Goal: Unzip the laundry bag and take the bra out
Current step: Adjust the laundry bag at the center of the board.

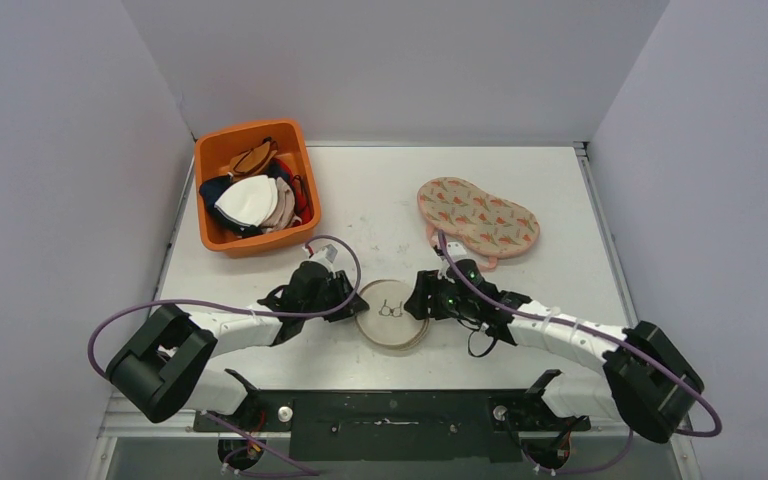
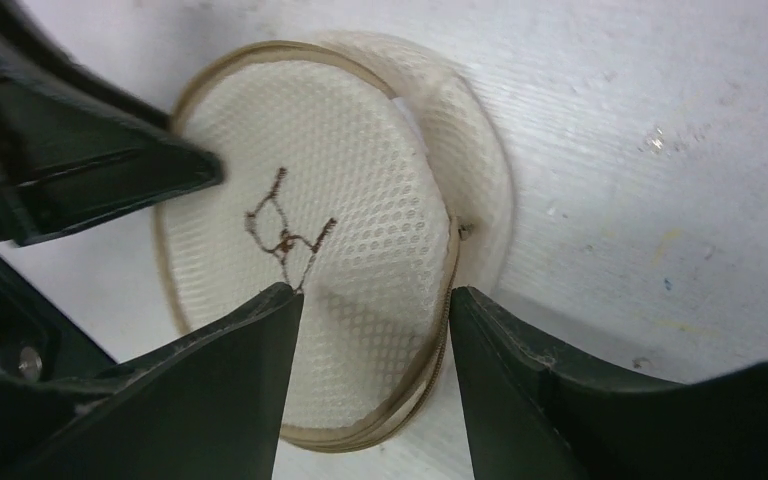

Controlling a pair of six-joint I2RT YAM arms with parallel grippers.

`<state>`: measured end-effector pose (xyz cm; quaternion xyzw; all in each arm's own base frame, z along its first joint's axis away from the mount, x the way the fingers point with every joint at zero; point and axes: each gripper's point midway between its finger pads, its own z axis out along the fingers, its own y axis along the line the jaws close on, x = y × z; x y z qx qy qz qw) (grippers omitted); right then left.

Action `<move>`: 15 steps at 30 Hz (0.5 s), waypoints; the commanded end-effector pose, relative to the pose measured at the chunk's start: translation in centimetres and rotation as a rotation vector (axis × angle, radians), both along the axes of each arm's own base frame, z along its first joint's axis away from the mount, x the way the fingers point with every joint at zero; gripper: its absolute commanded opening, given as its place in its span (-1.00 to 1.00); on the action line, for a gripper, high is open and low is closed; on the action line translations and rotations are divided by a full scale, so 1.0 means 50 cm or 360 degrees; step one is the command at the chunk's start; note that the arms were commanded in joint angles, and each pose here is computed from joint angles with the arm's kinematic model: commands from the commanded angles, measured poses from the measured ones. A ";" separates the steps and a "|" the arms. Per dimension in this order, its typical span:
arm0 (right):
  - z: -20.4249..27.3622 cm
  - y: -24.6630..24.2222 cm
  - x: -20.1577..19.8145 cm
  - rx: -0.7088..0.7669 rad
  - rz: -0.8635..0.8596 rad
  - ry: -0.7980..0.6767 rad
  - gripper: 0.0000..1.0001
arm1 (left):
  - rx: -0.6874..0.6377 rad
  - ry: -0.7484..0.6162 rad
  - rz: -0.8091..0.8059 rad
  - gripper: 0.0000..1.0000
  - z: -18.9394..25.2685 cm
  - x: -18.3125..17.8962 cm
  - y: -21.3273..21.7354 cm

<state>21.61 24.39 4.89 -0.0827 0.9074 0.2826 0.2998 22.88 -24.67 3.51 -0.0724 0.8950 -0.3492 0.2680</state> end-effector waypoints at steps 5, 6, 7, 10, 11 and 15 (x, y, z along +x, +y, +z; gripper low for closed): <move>0.167 0.100 -0.008 0.0395 0.0281 -0.0322 -0.10 | 0.0015 -0.0066 0.0022 -0.46 0.010 0.011 -0.006; 0.163 0.111 -0.015 0.0433 0.0322 -0.0299 -0.20 | 0.0019 -0.0064 0.0021 -0.48 0.008 0.010 -0.006; 0.159 0.120 -0.023 0.0467 0.0355 -0.0279 -0.26 | 0.0025 -0.0062 0.0020 -0.50 0.006 0.010 -0.006; 0.133 0.113 -0.012 0.0434 0.0277 -0.0252 -0.31 | 0.0033 -0.0058 0.0025 -0.57 0.003 0.008 -0.006; 0.127 0.104 -0.005 0.0404 0.0232 -0.0257 -0.26 | 0.0037 -0.0053 0.0022 -0.58 0.000 0.006 -0.006; 0.124 0.064 0.016 0.0278 0.0091 -0.0319 0.16 | 0.0036 -0.0053 0.0022 -0.58 0.001 0.005 -0.008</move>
